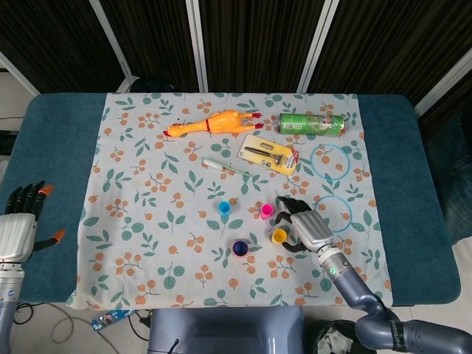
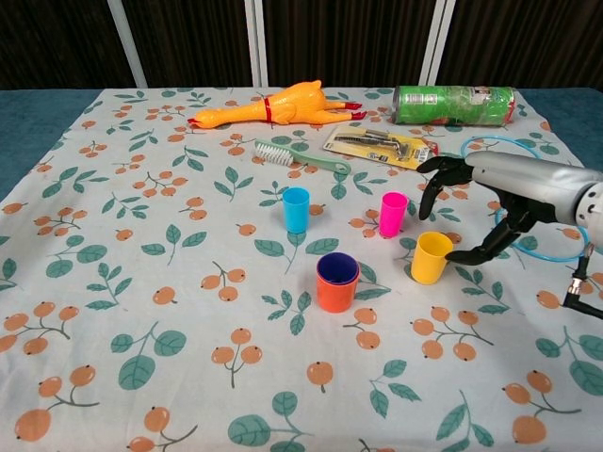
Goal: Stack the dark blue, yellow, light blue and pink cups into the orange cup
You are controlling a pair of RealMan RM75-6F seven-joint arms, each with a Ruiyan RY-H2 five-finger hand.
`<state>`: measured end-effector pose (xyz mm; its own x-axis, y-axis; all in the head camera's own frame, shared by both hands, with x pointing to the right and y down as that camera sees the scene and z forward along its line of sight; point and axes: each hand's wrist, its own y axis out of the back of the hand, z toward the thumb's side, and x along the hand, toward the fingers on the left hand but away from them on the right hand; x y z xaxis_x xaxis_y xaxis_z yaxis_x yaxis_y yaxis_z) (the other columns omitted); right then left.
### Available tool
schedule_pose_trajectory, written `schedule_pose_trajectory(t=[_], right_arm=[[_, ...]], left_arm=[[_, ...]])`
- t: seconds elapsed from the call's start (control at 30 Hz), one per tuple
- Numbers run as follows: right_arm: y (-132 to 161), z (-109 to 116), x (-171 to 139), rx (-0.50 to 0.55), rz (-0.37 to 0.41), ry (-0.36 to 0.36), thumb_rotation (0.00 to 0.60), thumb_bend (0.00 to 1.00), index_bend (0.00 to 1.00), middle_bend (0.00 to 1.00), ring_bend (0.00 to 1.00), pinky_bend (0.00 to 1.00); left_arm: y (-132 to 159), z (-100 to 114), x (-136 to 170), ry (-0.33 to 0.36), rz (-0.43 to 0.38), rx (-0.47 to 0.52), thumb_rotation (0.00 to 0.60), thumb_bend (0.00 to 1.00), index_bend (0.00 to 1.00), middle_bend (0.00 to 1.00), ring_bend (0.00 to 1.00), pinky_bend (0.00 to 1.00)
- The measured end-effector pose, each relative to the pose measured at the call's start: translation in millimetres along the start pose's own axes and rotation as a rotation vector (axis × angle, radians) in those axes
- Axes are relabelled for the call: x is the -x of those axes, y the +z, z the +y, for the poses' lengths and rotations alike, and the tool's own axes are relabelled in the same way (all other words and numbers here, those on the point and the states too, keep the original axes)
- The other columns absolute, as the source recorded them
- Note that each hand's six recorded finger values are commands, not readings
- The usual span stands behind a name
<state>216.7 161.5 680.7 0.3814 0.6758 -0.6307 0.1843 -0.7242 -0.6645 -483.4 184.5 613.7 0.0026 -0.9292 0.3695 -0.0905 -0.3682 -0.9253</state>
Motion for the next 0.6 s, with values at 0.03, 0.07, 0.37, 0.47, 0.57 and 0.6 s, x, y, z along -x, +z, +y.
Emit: schedule_pose_trajectory(t=[0.03,0.07,0.37,0.47,0.57,0.6], right_arm=[[0.0,-0.6,0.1,-0.001,-0.001,0.001,0.6,0.32,0.39,0.04,0.07,0.12],[0.0,-1.3,0.2,-0.002,-0.001,0.002,0.6,0.32,0.39,0.04,0.07,0.12],[3.6,-5.3,3.5,0.013,0.002,0.004,0.6,0.32,0.43,0.04,0.08,0.12],[4.9,-6.0,4.7,0.02,0.004,0.003,0.6,0.32,0.44,0.04,0.08,0.13],[4.2,-6.8,6.9,0.025,-0.002,0.004,0.6,0.32,0.45,0.04,0.08,0.13],[4.0,-7.0,7.6,0.025,-0.003,0.004,0.6,0.32,0.46,0.04,0.08,0.13]], left_arm=[[-0.4,0.4,0.1,0.001,0.001,0.0,0.6,0.15,0.12,0.03,0.0,0.0],[-0.8,0.9,0.1,0.003,0.002,0.0,0.6,0.15,0.12,0.03,0.0,0.0],[-2.3,1.4,-0.5,0.005,0.007,0.001,0.6,0.15,0.12,0.03,0.0,0.0],[-3.0,0.4,-0.9,0.001,0.011,0.002,0.6,0.15,0.12,0.03,0.0,0.0],[-3.6,-0.1,-1.5,-0.001,0.013,0.003,0.6,0.14,0.12,0.03,0.0,0.0],[-3.7,-0.1,-1.5,-0.001,0.013,0.003,0.6,0.14,0.12,0.03,0.0,0.0]])
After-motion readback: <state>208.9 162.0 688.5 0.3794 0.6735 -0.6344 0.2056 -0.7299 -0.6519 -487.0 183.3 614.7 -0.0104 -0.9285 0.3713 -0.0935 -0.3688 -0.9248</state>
